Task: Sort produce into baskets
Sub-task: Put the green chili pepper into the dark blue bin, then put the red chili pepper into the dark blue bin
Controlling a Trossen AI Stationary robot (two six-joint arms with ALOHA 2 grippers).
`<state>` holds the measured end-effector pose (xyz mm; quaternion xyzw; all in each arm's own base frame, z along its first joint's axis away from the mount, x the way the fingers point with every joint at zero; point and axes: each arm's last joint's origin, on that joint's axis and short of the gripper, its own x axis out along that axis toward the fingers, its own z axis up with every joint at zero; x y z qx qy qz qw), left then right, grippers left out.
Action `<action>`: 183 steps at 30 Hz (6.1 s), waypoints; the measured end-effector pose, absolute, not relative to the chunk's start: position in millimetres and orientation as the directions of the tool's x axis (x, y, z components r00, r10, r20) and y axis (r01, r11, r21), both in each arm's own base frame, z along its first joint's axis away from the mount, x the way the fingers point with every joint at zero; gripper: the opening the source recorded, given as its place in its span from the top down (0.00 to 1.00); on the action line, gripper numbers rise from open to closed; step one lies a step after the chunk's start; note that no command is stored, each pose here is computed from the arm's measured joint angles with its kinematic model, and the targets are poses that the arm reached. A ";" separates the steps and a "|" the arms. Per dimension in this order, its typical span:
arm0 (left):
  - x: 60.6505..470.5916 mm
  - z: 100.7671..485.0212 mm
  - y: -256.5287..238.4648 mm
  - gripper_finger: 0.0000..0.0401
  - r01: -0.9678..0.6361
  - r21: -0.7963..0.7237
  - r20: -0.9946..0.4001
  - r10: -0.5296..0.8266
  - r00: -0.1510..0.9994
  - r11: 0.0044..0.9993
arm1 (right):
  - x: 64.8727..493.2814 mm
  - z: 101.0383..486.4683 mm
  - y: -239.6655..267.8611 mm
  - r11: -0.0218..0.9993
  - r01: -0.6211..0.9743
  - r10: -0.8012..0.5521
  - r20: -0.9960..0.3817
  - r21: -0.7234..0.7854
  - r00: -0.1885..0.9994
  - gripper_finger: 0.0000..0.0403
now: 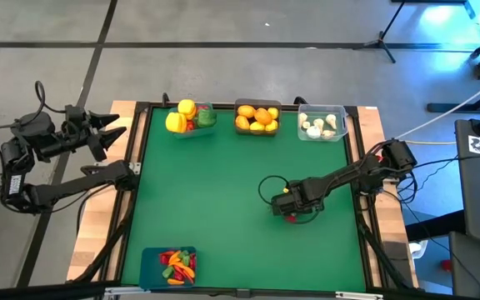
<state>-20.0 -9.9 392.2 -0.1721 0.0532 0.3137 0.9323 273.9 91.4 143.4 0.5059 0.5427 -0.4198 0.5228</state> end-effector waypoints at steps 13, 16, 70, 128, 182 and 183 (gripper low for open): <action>-20.0 392.2 -9.9 0.23 -0.603 -0.283 -0.207 0.567 0.797 0.746 | 277.1 145.6 92.9 0.134 0.987 0.127 -0.989 0.089 0.072 0.86; -20.0 392.2 -9.9 0.23 -0.603 -0.282 -0.207 0.567 0.797 0.746 | 284.7 150.8 95.1 0.133 0.982 0.128 -0.985 0.134 0.117 0.88; -20.9 387.9 -10.4 0.23 -0.616 -0.273 -0.252 0.563 0.787 0.739 | 533.7 177.4 201.2 0.859 -0.264 0.440 -0.367 0.439 0.820 0.77; -21.6 387.8 -9.7 0.23 -0.636 -0.208 -0.252 0.587 0.769 0.744 | 267.6 274.5 149.9 0.884 0.447 0.075 -0.987 0.133 0.145 0.60; -23.0 383.0 -10.0 0.23 -0.655 -0.182 -0.302 0.592 0.747 0.734 | 329.9 190.1 154.0 0.935 0.315 0.047 -0.938 0.162 0.343 0.86; -23.0 383.0 -10.0 0.23 -0.655 -0.182 -0.302 0.592 0.747 0.734 | 336.7 196.5 154.1 0.930 0.319 0.044 -0.917 0.183 0.397 0.84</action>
